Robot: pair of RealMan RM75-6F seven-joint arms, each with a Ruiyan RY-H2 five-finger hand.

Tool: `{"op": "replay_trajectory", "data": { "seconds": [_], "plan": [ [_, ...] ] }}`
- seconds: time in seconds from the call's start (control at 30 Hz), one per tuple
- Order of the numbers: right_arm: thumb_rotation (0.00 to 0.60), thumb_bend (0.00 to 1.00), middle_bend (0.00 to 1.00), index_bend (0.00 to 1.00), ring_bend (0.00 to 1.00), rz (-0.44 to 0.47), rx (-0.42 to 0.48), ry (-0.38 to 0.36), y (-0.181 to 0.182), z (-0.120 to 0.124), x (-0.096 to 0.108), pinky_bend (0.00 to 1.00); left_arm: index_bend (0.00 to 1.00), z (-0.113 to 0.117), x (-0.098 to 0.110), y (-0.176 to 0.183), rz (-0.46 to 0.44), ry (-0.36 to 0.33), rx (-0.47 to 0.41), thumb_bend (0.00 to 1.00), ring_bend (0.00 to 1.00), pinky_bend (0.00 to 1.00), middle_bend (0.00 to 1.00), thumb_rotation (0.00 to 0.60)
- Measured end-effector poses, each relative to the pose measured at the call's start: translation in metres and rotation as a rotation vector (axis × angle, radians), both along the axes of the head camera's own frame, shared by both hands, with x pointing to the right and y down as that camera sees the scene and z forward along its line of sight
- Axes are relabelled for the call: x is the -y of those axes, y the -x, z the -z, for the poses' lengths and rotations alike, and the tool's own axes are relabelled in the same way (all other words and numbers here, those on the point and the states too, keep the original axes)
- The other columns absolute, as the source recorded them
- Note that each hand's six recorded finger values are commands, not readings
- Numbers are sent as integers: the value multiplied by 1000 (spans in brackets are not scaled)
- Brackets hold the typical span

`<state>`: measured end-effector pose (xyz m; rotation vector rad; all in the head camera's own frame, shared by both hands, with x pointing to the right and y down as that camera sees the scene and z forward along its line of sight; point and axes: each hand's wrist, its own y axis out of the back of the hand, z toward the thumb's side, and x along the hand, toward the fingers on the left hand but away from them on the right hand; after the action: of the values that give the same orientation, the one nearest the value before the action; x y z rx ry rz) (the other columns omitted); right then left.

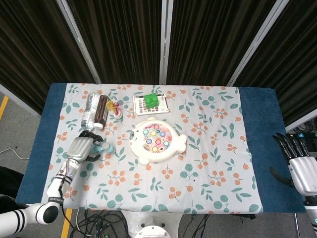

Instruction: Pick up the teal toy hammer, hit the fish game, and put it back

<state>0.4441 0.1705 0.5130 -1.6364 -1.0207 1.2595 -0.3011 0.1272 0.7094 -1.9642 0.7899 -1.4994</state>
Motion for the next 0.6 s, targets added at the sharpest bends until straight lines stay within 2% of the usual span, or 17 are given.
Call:
{"op": "replay_trajectory", "data": {
  "seconds": [0.37,0.6],
  "plan": [
    [600,176,62,0,0,-8,7,13,-3,-5,0,0,351,-7,1,-10,-13,16,13,335,189,123,324,600],
    [600,176,62,0,0,-16,8,20,-5,-7,0,0,373,-8,4,-12,-20,11,35,334,200,123,329,600]
  ]
}}
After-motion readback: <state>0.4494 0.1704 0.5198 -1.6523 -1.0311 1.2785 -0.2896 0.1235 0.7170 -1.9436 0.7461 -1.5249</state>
